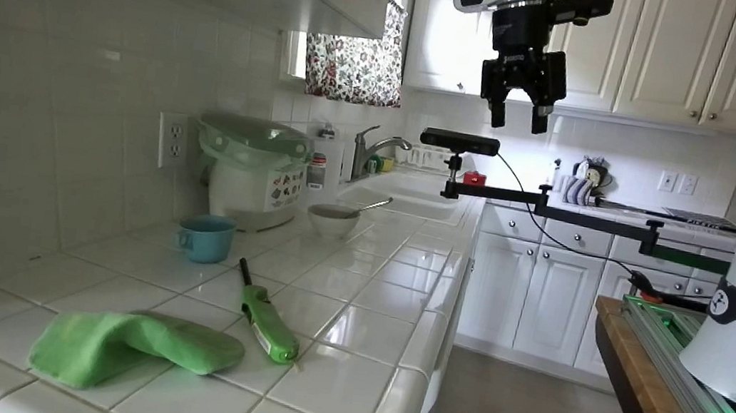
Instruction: Move the blue cup backwards.
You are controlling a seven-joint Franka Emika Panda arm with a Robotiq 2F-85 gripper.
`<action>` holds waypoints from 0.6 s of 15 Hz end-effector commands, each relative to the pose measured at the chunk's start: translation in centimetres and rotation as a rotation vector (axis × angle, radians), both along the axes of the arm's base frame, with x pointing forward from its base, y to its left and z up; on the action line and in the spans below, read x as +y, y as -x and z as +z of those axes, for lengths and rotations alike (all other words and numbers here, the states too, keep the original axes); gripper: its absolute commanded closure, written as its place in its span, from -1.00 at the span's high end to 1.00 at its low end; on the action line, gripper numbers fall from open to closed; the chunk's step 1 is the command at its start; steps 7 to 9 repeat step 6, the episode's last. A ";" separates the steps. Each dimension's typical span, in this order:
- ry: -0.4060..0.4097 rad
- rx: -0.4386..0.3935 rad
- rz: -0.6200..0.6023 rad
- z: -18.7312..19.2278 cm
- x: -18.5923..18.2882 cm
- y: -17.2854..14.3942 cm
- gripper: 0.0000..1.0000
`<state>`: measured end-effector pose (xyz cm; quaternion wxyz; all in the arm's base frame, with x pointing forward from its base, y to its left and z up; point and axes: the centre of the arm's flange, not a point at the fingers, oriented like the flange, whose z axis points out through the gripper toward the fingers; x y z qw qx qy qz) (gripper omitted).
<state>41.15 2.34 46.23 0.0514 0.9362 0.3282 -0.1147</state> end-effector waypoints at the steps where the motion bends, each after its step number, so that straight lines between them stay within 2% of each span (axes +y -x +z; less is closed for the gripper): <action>1: 0.003 0.003 0.002 -0.1 0.0 0.0 1.00; 9: 0.007 0.007 0.004 -0.3 0.0 -0.1 1.00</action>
